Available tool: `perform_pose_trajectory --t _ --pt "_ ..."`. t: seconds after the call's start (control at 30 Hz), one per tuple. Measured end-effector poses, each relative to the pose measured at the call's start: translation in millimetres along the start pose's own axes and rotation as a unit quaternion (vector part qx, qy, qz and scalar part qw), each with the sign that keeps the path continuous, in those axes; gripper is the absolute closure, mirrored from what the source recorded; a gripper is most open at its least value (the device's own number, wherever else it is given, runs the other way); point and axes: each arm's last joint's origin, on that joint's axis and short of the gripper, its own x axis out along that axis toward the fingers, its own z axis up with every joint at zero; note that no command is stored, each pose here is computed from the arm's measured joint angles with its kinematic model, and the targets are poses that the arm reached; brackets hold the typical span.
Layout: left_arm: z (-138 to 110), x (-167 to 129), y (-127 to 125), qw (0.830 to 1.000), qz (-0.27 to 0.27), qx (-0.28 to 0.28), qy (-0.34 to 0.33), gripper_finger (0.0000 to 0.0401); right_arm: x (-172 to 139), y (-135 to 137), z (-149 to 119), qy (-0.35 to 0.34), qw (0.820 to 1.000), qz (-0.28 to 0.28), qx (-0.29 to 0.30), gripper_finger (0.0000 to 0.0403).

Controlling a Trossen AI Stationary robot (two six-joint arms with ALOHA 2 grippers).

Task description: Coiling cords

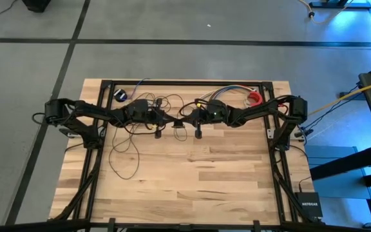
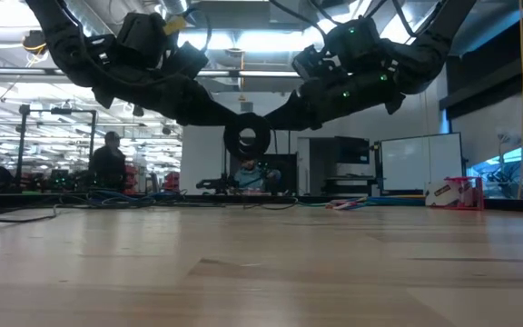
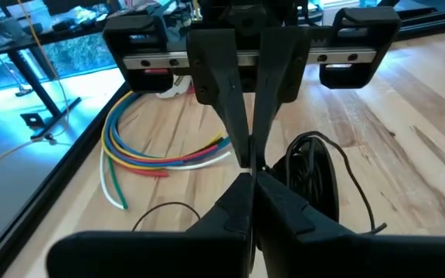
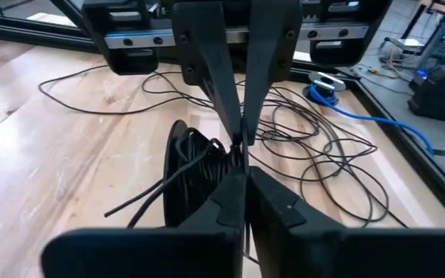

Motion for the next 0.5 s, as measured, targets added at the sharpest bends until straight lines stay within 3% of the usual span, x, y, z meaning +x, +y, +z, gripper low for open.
perform_pose_trajectory --t 0.23,0.37,0.5 --pt "-0.7 -0.1 1.1 1.000 0.011 -0.026 0.005 0.0380 0.0 -0.8 0.6 -0.001 1.000 -0.012 -0.001 0.0396" --pt "-1.8 -0.4 2.7 0.999 0.019 -0.044 0.010 0.0328 -0.1 -1.5 0.6 -0.001 1.000 -0.017 0.000 0.0397" --pt "3.6 -7.8 3.1 0.999 0.026 -0.026 0.020 0.0272 -0.9 -2.0 2.3 -0.002 1.000 -0.027 0.002 0.0397"
